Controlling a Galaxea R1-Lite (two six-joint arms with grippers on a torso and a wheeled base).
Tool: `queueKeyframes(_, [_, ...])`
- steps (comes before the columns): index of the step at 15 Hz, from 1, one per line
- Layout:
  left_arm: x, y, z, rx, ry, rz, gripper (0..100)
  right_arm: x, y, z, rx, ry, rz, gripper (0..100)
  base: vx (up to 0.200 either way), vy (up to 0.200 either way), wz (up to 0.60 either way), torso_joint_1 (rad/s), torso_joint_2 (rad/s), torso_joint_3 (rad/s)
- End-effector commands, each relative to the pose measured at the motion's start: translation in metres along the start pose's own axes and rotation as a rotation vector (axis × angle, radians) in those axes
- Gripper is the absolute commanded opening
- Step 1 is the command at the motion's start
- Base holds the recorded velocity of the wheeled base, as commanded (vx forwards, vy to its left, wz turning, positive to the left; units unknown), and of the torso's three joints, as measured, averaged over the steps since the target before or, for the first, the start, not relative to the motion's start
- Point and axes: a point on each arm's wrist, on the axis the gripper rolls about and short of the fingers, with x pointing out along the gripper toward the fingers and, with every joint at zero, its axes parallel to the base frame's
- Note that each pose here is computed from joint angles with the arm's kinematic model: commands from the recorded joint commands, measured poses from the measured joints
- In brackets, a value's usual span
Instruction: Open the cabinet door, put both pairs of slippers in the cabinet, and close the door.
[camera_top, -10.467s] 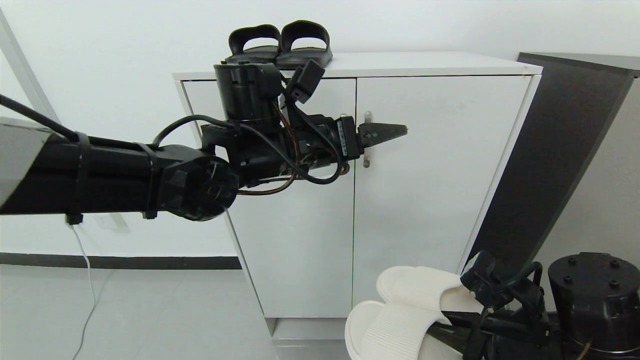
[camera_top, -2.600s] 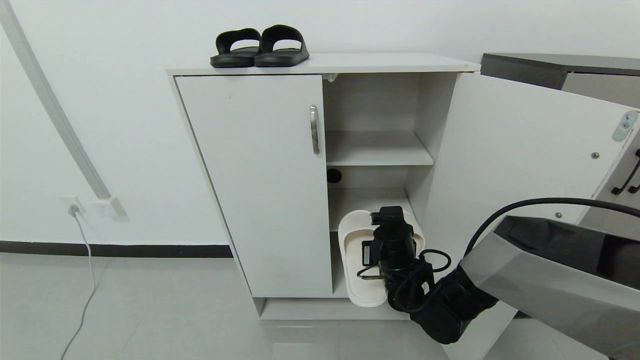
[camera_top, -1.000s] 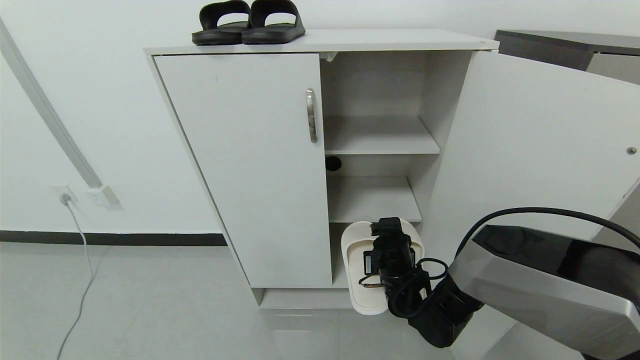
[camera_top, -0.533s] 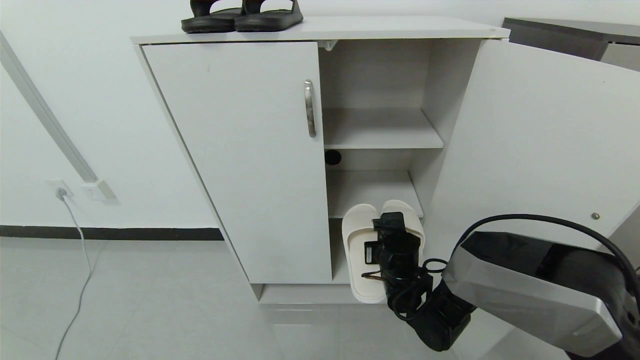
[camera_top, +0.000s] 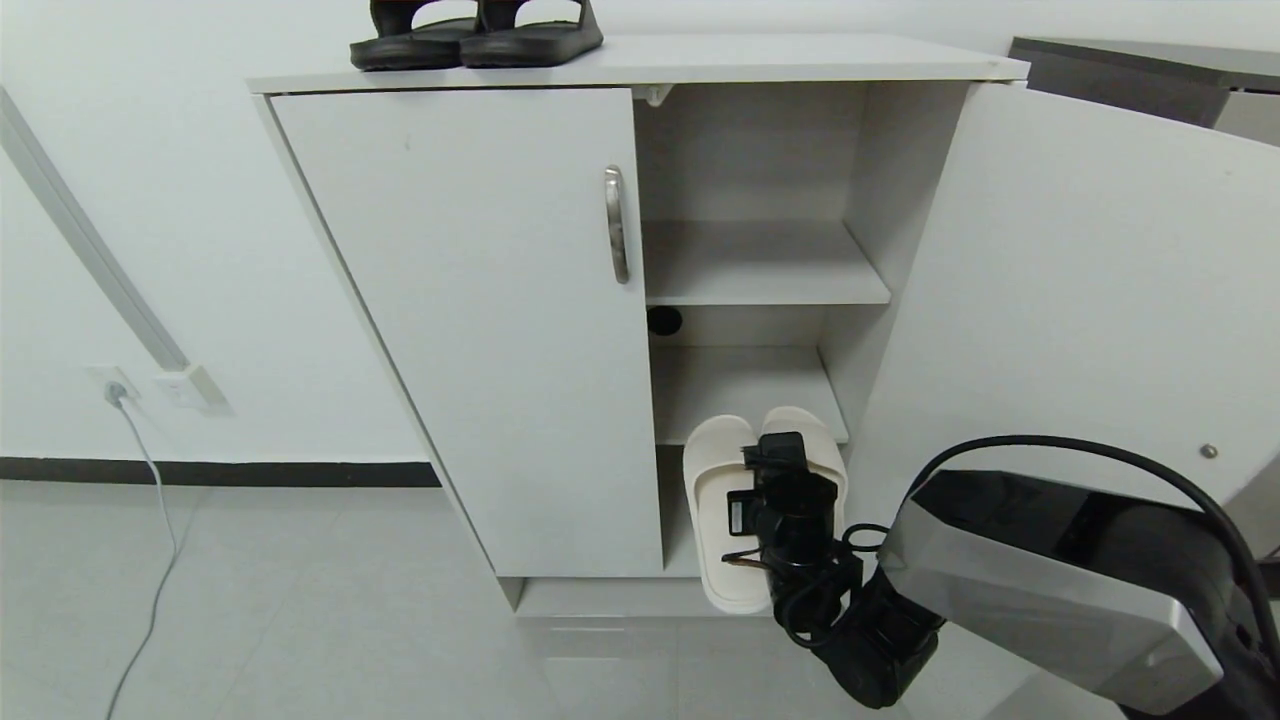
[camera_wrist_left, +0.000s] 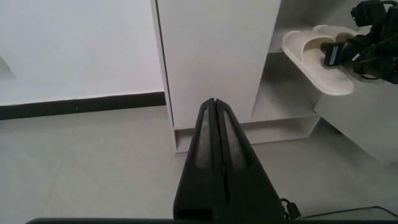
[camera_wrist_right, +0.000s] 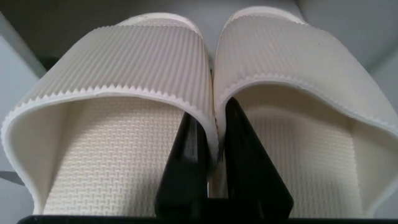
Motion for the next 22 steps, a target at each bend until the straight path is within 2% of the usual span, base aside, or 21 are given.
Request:
queueKeyframes(1, [0.0,0.0,0.0,0.0,0.002,0.0,0,0.0,-0.001,0.0,0.0,0.0,-0.002,0,0.2,0.0,0.0,0.007,0.0,0.002])
queueKeyframes(5, [0.0,0.0,0.0,0.0,0.002,0.0,0,0.001,0.0,-0.003,-0.004,0.005,-0.003,0,0.2,0.0,0.0,0.008,0.01,0.002])
queueKeyframes(7, [0.0,0.0,0.0,0.0,0.002,0.0,0,0.001,0.001,-0.006,-0.008,0.01,-0.001,0,0.0,0.0,0.0,0.0,0.0,0.0])
queueKeyframes(11, [0.0,0.0,0.0,0.0,0.002,0.0,0,0.013,0.008,0.009,0.014,-0.019,-0.005,0,0.0,0.0,0.0,0.0,0.0,0.0])
queueKeyframes(14, [0.0,0.0,0.0,-0.001,0.002,0.0,0,0.035,0.003,0.016,0.0,0.01,-0.029,0,0.0,0.0,0.0,0.0,0.0,0.0])
queueKeyframes(16, [0.0,0.0,0.0,-0.001,0.002,0.0,0,0.047,0.003,0.02,0.01,-0.002,-0.013,0,0.0,0.0,0.0,0.0,0.0,0.0])
queueKeyframes(20, [0.0,0.0,0.0,-0.001,0.002,0.0,0,0.074,0.004,0.012,0.005,0.005,0.021,0,0.0,0.0,0.0,0.0,0.0,0.0])
queueKeyframes(22, [0.0,0.0,0.0,-0.001,0.002,0.0,0,0.092,-0.003,0.012,0.006,0.014,-0.004,0,0.0,0.0,0.0,0.0,0.0,0.0])
